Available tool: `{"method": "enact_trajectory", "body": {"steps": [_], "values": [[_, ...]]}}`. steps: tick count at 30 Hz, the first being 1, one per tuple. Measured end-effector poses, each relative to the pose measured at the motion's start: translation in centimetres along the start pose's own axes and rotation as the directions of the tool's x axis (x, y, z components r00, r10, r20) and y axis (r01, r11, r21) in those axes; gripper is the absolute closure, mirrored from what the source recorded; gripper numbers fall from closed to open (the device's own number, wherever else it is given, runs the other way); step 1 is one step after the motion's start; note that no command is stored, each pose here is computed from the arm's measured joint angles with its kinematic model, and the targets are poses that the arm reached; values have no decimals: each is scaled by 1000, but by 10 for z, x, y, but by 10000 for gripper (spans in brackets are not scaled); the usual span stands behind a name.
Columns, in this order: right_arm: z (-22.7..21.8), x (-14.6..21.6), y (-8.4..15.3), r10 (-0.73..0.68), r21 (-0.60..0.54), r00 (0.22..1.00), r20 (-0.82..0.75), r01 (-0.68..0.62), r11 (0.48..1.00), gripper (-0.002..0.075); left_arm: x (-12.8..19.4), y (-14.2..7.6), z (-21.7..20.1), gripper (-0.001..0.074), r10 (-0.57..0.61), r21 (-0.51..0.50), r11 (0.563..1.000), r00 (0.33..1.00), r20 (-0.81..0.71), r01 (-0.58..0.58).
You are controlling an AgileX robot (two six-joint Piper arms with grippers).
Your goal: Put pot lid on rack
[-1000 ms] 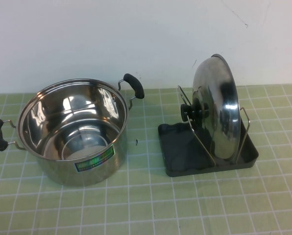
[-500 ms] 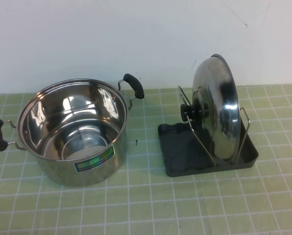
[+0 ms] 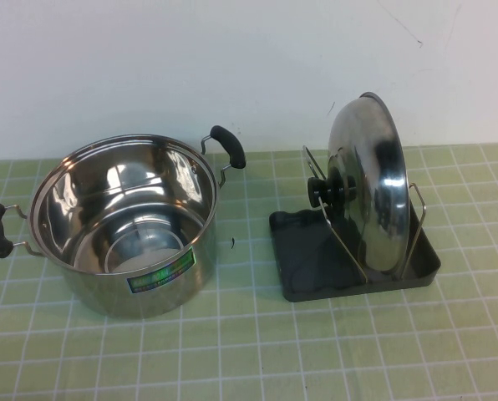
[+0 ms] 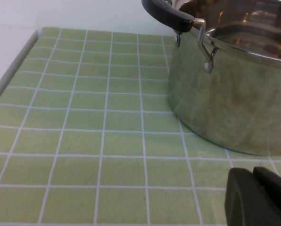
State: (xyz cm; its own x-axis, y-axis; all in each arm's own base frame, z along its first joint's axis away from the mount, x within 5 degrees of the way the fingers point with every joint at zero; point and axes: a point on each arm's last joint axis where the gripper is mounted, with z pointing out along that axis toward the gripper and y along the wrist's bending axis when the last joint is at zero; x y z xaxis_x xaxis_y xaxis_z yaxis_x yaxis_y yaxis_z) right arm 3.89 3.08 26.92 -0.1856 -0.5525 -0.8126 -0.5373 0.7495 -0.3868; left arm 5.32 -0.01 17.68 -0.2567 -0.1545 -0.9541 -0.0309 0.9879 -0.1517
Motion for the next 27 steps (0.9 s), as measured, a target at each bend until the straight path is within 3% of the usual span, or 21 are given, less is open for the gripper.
{"method": "enact_trajectory", "body": {"steps": [15, 19, 24, 27], "values": [[1, 1, -3, -38, 34, 999, 1, 38, 999, 727, 0, 0, 0, 738, 4, 0, 1000, 1000, 0, -4], [-2, 5, -12, -52, 178, 998, -19, 55, 982, 727, 0, 0, 0, 738, 4, 0, 1000, 1000, 0, -4], [4, 29, -18, 85, 399, 995, 43, -95, 912, 727, 0, 0, 0, 738, 4, 0, 1000, 1000, 0, -4], [20, 54, -11, 127, 449, 988, 89, -154, 880, 727, 0, 0, 0, 738, 4, 0, 1000, 1000, 0, -4]]}}
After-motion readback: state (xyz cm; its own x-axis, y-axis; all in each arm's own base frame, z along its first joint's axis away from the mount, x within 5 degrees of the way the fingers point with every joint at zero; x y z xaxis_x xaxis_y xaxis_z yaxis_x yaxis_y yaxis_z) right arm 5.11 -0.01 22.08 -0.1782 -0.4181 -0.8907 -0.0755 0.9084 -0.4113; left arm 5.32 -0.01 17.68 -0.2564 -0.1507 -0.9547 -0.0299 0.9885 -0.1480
